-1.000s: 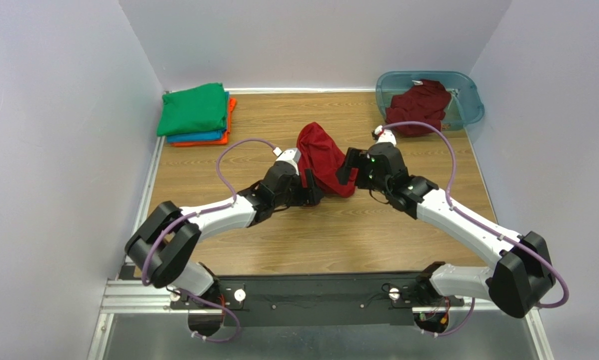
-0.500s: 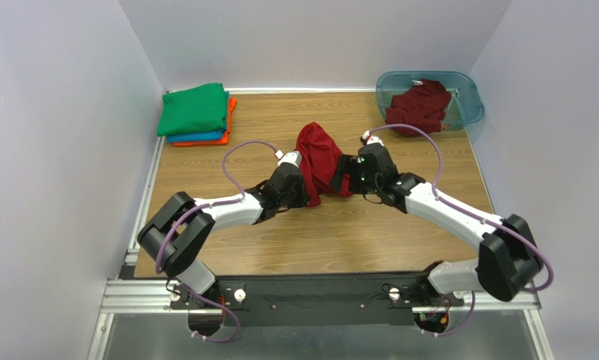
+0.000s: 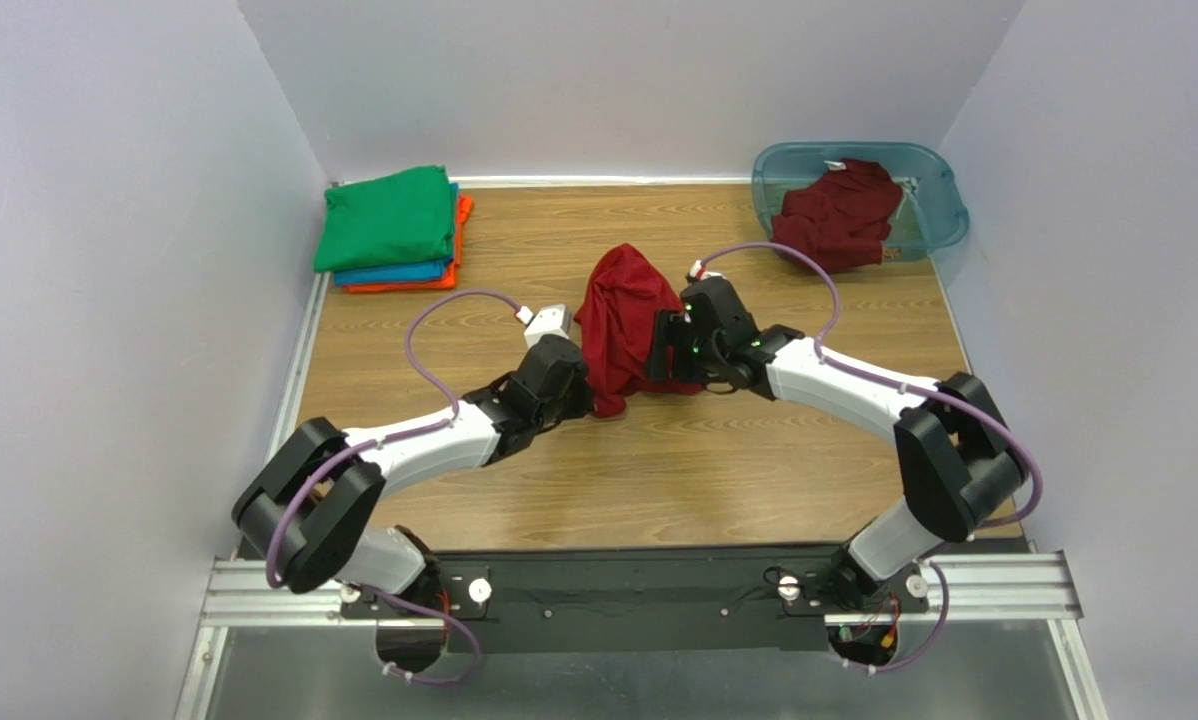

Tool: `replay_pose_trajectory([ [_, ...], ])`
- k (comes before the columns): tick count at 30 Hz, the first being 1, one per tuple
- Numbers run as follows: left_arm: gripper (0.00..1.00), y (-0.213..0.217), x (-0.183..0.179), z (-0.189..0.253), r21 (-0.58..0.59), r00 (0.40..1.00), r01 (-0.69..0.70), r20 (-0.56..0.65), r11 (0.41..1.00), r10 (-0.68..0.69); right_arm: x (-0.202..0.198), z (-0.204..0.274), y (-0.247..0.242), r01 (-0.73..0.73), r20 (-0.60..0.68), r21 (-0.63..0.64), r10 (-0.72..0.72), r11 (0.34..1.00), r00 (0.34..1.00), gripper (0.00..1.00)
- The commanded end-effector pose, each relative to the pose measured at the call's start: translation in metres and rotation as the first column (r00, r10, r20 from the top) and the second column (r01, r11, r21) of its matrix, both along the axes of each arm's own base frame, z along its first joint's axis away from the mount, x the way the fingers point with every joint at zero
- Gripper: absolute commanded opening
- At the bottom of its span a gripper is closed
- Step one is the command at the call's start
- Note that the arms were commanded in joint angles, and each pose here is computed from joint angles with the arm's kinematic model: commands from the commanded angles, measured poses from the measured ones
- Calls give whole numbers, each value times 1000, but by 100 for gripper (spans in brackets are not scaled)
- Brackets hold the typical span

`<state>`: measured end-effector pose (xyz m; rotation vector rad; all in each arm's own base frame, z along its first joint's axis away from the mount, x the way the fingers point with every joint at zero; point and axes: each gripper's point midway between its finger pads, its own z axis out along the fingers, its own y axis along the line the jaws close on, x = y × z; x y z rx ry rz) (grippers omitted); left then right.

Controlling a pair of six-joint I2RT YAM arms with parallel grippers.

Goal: Fold and stack the t-shirts
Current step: Flatten the tshirt out

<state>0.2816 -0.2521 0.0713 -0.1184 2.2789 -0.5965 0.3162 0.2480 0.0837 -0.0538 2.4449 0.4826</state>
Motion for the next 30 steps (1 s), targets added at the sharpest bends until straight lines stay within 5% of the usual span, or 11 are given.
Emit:
replay_pose_trajectory([
  [1, 0, 23, 4, 3, 51, 994, -108, 33, 993, 106, 9, -4, 1, 22, 14, -38, -21, 999, 1000, 61],
  [4, 0, 39, 7, 11, 67, 981, -186, 63, 980, 181, 19, 2, -10, 90, 59, -66, -87, 994, 995, 29],
  [7, 0, 57, 15, 31, 50, 961, -253, 128, 966, 245, 29, 17, -21, 153, 126, -89, -141, 984, 982, 14],
  [13, 0, 99, 31, 97, -19, 873, -423, 259, 906, 413, 36, 92, -31, 172, 291, -29, -157, 985, 944, 13],
  [20, 0, 147, 29, 217, -182, 686, -558, 448, 809, 574, 33, 194, -63, 243, 484, 15, -220, 970, 847, 14],
  [30, 0, 222, -44, 361, -504, 456, -500, 538, 704, 709, -27, 336, -81, 63, 655, 228, -201, 972, 728, 15],
])
